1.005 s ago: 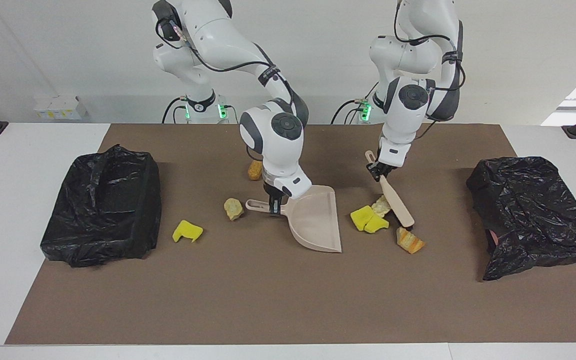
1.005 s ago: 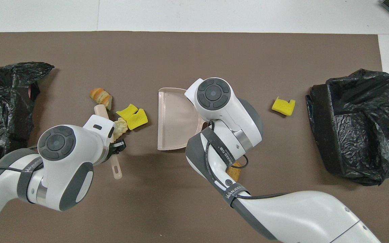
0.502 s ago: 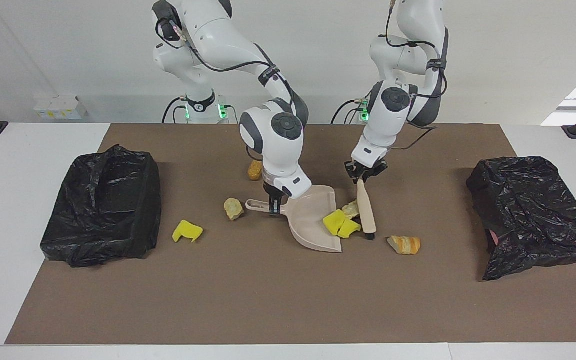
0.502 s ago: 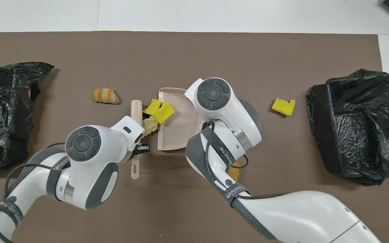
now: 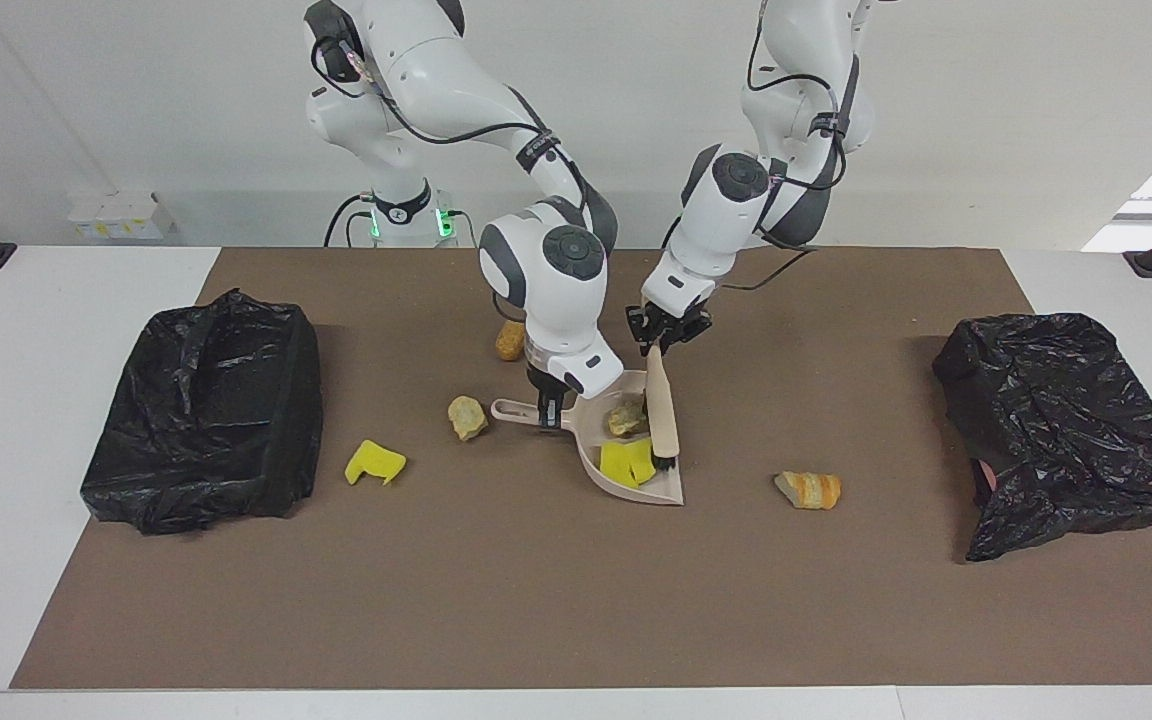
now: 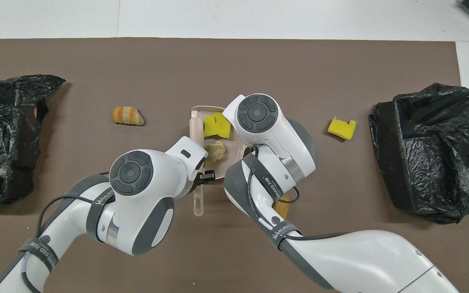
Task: Sweep and dump trash in bin
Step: 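Sweep the remaining bread piece into the dustpan with the left gripper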
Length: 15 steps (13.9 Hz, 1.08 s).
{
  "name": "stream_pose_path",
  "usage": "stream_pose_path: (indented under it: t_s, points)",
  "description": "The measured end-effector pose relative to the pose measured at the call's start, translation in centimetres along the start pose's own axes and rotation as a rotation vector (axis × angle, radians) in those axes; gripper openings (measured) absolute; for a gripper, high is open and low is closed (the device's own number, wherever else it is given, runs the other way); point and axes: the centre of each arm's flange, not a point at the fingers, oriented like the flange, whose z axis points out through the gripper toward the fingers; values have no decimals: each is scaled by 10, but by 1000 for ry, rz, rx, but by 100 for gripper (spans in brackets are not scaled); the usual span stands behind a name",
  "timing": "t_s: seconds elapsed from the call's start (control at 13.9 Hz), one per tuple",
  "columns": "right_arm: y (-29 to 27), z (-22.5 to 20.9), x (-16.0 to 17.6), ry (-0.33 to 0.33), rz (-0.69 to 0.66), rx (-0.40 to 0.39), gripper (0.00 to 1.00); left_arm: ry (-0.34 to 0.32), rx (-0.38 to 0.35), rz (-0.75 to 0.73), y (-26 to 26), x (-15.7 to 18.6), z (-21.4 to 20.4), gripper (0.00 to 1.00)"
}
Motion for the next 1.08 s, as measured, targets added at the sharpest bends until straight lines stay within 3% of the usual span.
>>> stream_pose_path:
  t_s: [0.22, 0.5, 1.08]
  points:
    - [0, 0, 0, 0, 0, 0, 31, -20, 29, -89, -39, 26, -10, 26]
    - [0, 0, 0, 0, 0, 0, 31, 37, 115, -107, -96, 62, -29, 26]
    - [0, 1, 0, -1, 0, 1, 31, 70, 215, 67, -243, 126, -51, 26]
